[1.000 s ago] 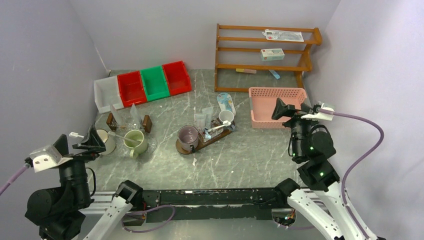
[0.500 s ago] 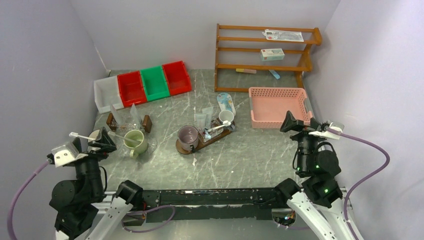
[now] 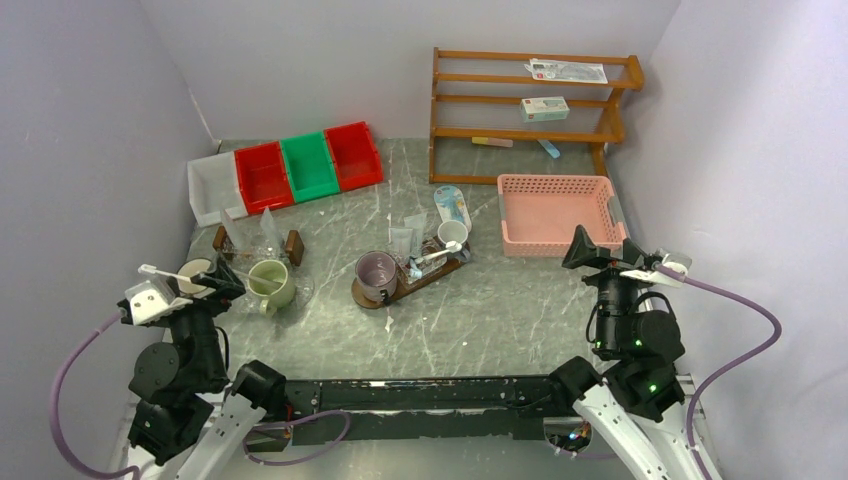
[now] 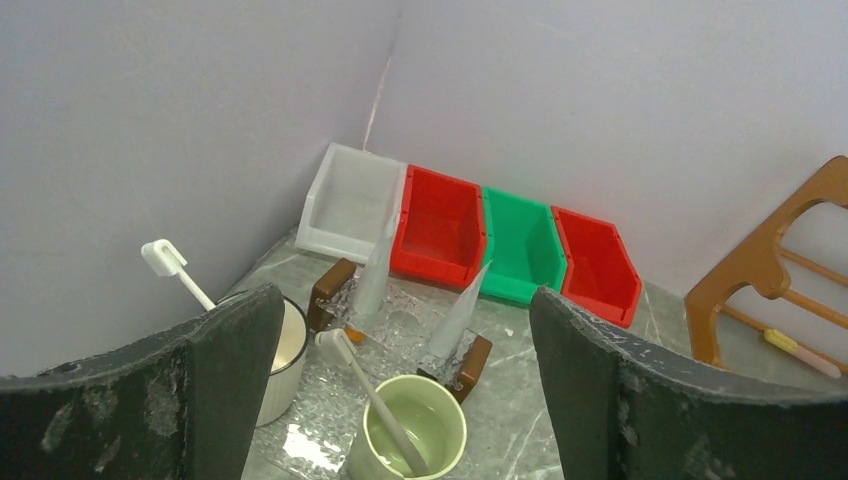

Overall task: Prepare toiletry sets of a toothbrush and toothpaste on the tray
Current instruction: Reset both arms

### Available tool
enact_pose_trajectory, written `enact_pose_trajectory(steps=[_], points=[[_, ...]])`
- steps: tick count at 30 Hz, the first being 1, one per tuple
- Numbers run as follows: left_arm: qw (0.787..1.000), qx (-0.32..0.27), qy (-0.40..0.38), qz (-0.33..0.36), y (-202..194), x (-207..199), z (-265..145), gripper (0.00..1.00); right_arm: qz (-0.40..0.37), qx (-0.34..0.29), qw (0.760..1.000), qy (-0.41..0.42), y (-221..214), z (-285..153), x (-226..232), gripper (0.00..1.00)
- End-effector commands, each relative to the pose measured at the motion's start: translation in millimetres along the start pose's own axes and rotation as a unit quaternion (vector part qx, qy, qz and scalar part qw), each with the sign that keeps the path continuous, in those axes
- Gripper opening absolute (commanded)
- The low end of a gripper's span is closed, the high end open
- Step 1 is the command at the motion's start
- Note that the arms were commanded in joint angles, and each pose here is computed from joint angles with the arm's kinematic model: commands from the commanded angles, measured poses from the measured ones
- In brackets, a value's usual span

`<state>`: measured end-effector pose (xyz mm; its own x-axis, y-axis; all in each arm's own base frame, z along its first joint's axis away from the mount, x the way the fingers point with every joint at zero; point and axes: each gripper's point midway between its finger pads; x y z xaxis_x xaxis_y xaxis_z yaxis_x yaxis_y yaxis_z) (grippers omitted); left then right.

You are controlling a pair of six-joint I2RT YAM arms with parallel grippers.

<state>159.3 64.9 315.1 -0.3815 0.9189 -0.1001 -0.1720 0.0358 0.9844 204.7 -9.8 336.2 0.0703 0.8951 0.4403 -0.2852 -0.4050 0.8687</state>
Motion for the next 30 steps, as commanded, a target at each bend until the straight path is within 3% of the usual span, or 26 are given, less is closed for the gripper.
enact_pose_trajectory(steps=[1, 30], points=[[1.0, -0.013, 0.005, -0.025, 6.6, 0.6, 0.7, 0.97, -0.003, -0.007, 1.0, 0.006, 1.7, -1.1, -0.1, 1.0], [0.999, -0.025, -0.044, -0.001, 3.9, -20.1, 3.4, 0.97, -0.011, -0.005, 1.0, 0.009, -8.4, -2.2, -3.2, 1.0]])
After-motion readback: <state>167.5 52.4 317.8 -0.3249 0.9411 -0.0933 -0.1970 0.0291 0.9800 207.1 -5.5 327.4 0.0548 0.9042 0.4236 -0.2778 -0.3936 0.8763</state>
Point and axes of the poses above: each gripper's point midway between its finger pads, its own z axis out along the fingers, its own x axis along the line the jaws close on, y = z × x, and after that the axes turned 13 degrees about z, right-handed
